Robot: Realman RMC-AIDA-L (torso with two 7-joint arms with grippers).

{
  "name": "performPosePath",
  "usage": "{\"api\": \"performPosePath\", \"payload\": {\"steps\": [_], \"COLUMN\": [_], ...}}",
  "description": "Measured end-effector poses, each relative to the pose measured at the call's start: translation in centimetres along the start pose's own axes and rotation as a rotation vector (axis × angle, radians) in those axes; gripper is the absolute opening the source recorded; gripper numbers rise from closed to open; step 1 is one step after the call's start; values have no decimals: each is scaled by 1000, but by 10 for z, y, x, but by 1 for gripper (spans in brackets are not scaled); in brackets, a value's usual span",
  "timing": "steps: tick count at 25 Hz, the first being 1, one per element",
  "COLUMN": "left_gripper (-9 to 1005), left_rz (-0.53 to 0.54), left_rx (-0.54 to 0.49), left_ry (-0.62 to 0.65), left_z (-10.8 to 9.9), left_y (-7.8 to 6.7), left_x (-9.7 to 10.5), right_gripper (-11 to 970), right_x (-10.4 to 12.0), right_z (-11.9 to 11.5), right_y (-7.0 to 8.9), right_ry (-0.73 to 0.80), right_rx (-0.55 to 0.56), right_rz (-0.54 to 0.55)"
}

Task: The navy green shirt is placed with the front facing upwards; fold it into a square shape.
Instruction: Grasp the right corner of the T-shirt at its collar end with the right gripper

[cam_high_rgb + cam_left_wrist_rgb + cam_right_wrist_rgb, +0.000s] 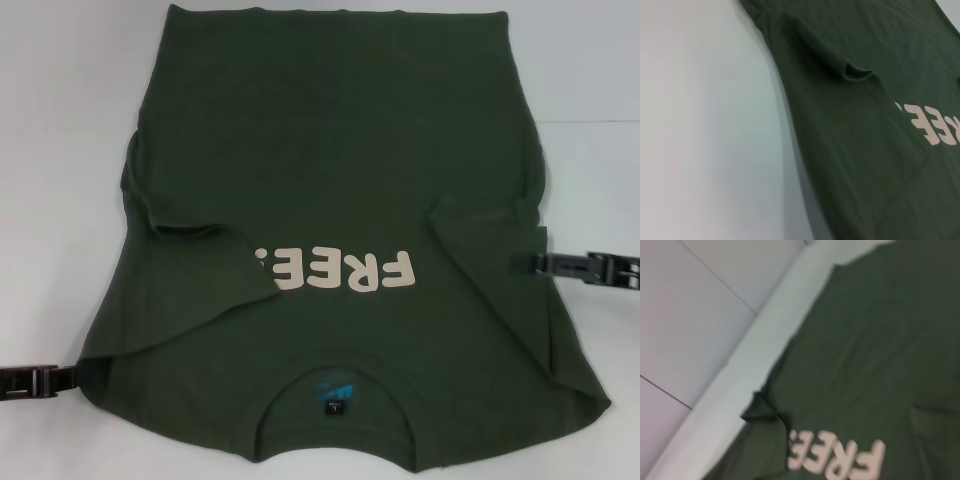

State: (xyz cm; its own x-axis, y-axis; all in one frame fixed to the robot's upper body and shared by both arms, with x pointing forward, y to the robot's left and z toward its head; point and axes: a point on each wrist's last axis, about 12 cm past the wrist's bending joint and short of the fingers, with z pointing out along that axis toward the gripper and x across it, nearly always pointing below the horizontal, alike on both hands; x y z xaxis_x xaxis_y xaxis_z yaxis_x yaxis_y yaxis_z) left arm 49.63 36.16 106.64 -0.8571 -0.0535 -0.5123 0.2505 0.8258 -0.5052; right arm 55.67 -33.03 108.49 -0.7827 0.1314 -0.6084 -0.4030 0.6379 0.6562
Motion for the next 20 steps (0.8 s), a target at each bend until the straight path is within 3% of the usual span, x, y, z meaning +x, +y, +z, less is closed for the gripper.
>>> {"api": "performPosePath", "payload": {"steps": [11, 20], "left_gripper": [28, 28], "left_rz": [-21, -14], "left_rx": [3, 9], "left_ry": [-4, -2], "left_z": [3, 6], "left_y": [-1, -3], "left_x": [2, -1], "right_gripper": [899, 899], "right_x": [33, 56], "right_z": [-49, -61], "right_y": [-16, -23], "right_ry": [112, 169], "right_rx": [38, 76], "right_rz": [161, 228]}}
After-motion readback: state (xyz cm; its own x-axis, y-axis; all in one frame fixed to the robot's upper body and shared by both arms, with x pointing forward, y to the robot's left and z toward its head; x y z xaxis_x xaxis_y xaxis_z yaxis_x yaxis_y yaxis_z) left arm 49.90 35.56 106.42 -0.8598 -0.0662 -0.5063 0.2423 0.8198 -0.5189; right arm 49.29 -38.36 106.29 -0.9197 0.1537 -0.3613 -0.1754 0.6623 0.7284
